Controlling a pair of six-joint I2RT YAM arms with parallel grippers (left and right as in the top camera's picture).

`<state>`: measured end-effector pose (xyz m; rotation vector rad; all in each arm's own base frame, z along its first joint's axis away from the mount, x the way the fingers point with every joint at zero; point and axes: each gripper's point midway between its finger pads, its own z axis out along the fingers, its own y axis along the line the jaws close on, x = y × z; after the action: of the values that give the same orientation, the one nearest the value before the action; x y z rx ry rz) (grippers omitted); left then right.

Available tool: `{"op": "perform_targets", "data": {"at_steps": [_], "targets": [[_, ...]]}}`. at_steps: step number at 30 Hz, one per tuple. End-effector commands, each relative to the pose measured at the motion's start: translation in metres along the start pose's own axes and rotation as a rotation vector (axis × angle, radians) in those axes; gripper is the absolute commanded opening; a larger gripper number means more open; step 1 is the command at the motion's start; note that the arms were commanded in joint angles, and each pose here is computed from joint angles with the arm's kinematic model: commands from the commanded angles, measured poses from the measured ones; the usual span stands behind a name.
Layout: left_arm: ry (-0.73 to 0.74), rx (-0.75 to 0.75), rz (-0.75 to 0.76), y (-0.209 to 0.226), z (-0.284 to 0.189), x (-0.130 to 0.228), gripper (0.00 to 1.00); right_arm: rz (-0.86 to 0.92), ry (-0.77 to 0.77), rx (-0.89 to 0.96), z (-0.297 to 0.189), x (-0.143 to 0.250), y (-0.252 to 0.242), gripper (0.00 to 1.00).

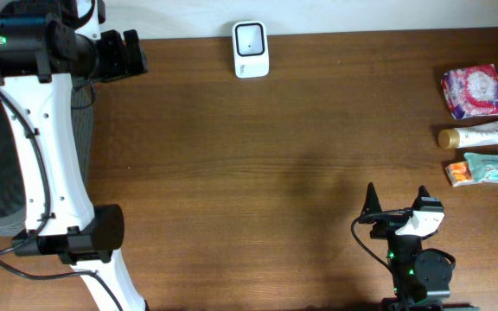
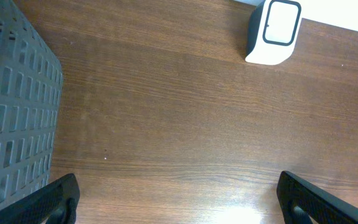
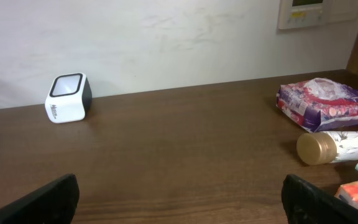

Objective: Scan the item barcode

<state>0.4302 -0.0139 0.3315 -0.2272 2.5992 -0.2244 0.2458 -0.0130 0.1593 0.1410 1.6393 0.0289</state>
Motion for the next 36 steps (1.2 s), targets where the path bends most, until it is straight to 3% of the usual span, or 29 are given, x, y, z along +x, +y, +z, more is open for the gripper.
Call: {"op": "perform_targets", "data": {"at_steps": [1,10,17,23,28,36], "targets": [[-0.036,0.015,0.006,-0.002,-0.015,-0.002,0.99,0.001,-0.002,0.019,0.0,0.002,-0.004,0.99],[-0.048,-0.008,0.009,0.001,-0.014,-0.005,0.99,0.001,-0.002,0.019,0.0,0.002,-0.004,0.99],[-0.071,0.019,0.066,-0.025,-0.032,0.004,0.99,0.001,-0.002,0.02,0.0,0.002,-0.004,0.99],[-0.123,0.083,0.268,-0.075,-0.053,0.016,0.99,0.001,-0.002,0.019,0.0,0.002,-0.004,0.99],[-0.156,0.103,0.322,-0.094,-0.069,0.027,0.99,0.001,-0.002,0.019,0.0,0.002,-0.004,0.98],[-0.151,0.104,0.325,-0.08,-0.038,0.062,0.99,0.001,-0.002,0.019,0.0,0.002,-0.004,0.99]]}}
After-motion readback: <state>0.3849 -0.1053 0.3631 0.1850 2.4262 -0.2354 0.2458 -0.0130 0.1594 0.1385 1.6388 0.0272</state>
